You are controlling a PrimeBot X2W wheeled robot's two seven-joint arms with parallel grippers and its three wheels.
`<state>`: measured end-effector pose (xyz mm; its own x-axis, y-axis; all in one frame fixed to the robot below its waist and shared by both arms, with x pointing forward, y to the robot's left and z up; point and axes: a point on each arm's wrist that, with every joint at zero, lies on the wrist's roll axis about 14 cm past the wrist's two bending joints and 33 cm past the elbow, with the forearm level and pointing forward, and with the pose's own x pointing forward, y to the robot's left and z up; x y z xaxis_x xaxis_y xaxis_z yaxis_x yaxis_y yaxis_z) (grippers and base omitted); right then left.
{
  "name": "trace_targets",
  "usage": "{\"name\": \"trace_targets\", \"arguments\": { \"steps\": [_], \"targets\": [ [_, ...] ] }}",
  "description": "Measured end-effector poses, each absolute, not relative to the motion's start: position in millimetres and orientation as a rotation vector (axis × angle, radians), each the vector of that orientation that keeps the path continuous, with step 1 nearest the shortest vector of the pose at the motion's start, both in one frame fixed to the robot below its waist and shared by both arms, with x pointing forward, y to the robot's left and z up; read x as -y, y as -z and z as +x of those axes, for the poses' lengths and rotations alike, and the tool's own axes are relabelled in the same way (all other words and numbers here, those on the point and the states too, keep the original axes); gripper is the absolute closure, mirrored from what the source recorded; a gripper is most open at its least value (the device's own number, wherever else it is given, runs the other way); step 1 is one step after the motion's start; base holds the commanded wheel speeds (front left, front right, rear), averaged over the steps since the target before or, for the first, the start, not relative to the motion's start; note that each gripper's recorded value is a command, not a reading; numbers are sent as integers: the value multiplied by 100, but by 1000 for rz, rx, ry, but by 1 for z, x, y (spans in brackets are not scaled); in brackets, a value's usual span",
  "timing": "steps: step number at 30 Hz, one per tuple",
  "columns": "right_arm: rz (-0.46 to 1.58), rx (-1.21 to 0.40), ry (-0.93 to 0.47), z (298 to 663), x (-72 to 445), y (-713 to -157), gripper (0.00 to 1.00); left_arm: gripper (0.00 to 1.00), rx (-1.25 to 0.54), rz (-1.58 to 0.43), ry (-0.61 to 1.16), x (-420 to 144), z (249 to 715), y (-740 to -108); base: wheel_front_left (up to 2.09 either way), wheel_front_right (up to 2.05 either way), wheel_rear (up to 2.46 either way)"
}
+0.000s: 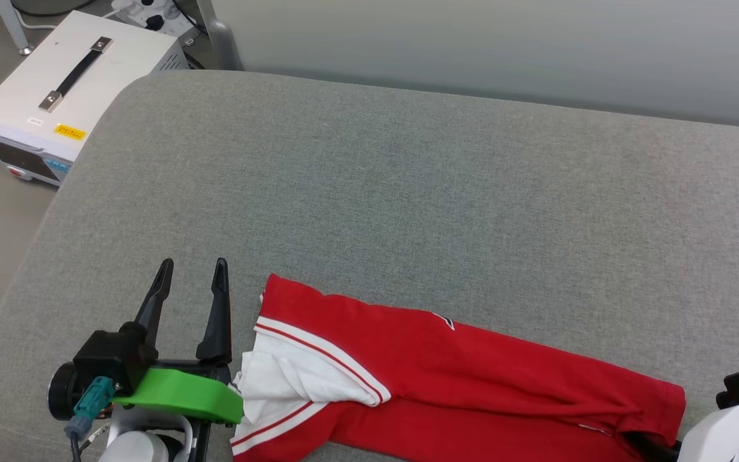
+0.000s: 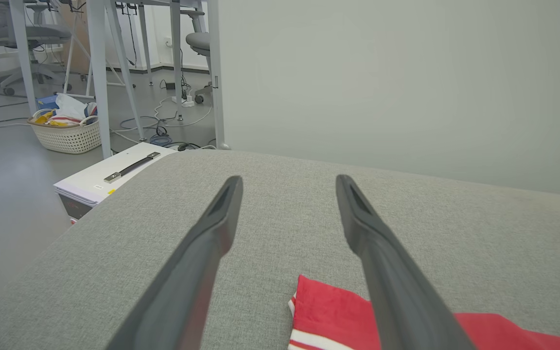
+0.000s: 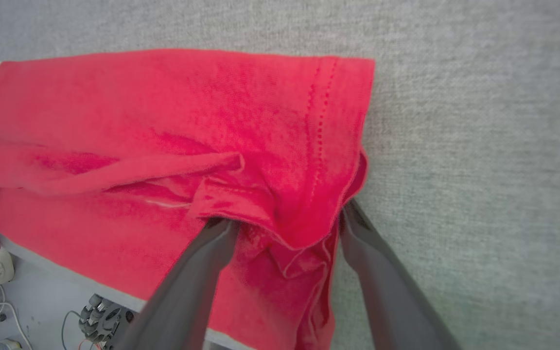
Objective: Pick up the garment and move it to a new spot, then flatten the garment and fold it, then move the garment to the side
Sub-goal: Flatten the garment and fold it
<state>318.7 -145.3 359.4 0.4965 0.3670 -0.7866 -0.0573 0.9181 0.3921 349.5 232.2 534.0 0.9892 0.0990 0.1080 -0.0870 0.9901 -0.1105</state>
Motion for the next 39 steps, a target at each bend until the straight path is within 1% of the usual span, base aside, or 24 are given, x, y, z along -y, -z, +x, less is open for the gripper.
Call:
{"name": "trace_targets", "arguments": {
  "steps": [1, 7, 12, 17, 21, 27, 32, 34, 35, 39],
  "targets": [
    [337, -1030, -264, 318, 145, -359, 100, 0, 113, -106, -95, -232, 350, -534, 0, 0, 0],
    [348, -1024, -281, 319, 139, -361, 100, 0, 114, -110, -96, -232, 350, -532, 0, 0, 0],
    [338, -939, -291, 332, 141, -379, 100, 0, 115, -101, -100, -233, 347, -532, 0, 0, 0],
    [312, -885, -270, 344, 156, -395, 100, 0, 112, -91, -93, -230, 341, -530, 0, 0, 0],
    [304, -859, -204, 350, 185, -407, 100, 0, 118, -93, -78, -226, 341, -532, 0, 0, 0],
    [325, -844, -45, 348, 244, -417, 100, 0, 123, -89, -54, -218, 341, -533, 0, 0, 0],
    [349, -866, 23, 340, 269, -422, 100, 0, 125, -91, -41, -214, 342, -534, 0, 0, 0],
    [415, -862, 15, 340, 264, -425, 100, 0, 125, -91, -39, -213, 342, -533, 0, 0, 0],
    [480, -868, -5, 340, 256, -426, 100, 0, 125, -92, -38, -213, 341, -533, 0, 0, 0],
    [776, -926, -172, 333, 201, -431, 100, 0, 125, -93, -34, -212, 339, -533, 0, 0, 0]
  ]
}}
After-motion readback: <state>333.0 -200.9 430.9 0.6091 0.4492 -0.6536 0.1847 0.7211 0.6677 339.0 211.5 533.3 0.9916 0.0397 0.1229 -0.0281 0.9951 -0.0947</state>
